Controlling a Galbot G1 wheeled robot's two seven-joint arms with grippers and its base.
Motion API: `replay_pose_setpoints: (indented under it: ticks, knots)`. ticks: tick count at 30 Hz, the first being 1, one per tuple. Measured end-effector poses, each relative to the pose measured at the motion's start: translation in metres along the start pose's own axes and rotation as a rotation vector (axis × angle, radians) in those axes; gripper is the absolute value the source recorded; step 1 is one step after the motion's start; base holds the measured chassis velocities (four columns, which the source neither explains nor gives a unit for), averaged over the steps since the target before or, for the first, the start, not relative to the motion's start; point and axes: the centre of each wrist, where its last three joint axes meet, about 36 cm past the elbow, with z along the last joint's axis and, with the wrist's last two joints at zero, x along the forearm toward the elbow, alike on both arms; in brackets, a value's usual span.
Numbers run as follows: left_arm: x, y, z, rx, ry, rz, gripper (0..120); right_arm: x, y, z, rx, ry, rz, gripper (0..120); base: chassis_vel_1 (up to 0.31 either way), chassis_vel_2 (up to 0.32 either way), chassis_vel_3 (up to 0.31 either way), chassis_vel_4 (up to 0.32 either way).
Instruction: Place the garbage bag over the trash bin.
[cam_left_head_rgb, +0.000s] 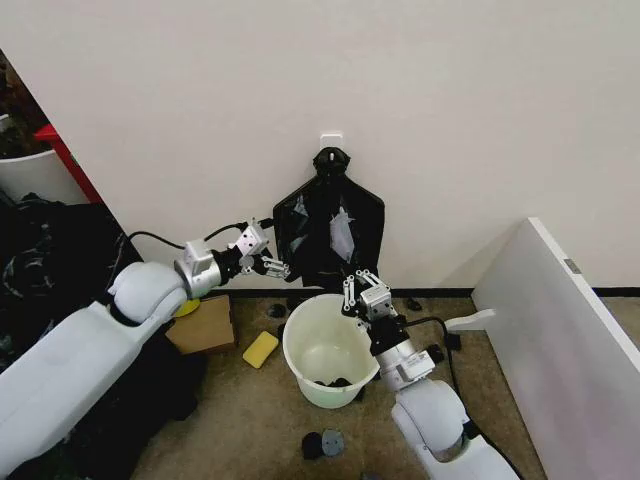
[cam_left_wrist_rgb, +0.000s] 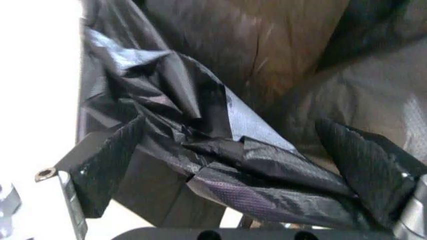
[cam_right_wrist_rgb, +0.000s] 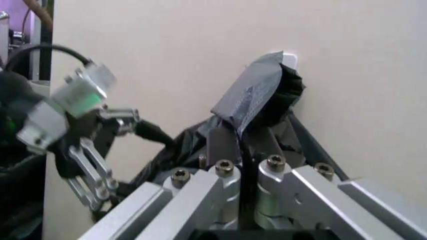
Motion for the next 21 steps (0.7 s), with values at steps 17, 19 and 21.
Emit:
replay_pose_setpoints:
  ticks: [17,19,21]
  knots:
    - [-0.017,0.008,0.011,0.081,0.069,-0.026,50,-0.004,-0.008,0.001,0.015,-0.006,-0.005,0,0.0,0.0,0.0,0.0]
    - [-0.018,0.006,0.014,0.108,0.056,-0.032,41,-0.005,-0.009,0.002,0.016,-0.005,-0.005,0,0.0,0.0,0.0,0.0]
    - [-0.019,0.005,0.015,0.121,0.047,-0.037,38,-0.005,-0.01,0.003,0.016,-0.004,-0.005,0,0.0,0.0,0.0,0.0]
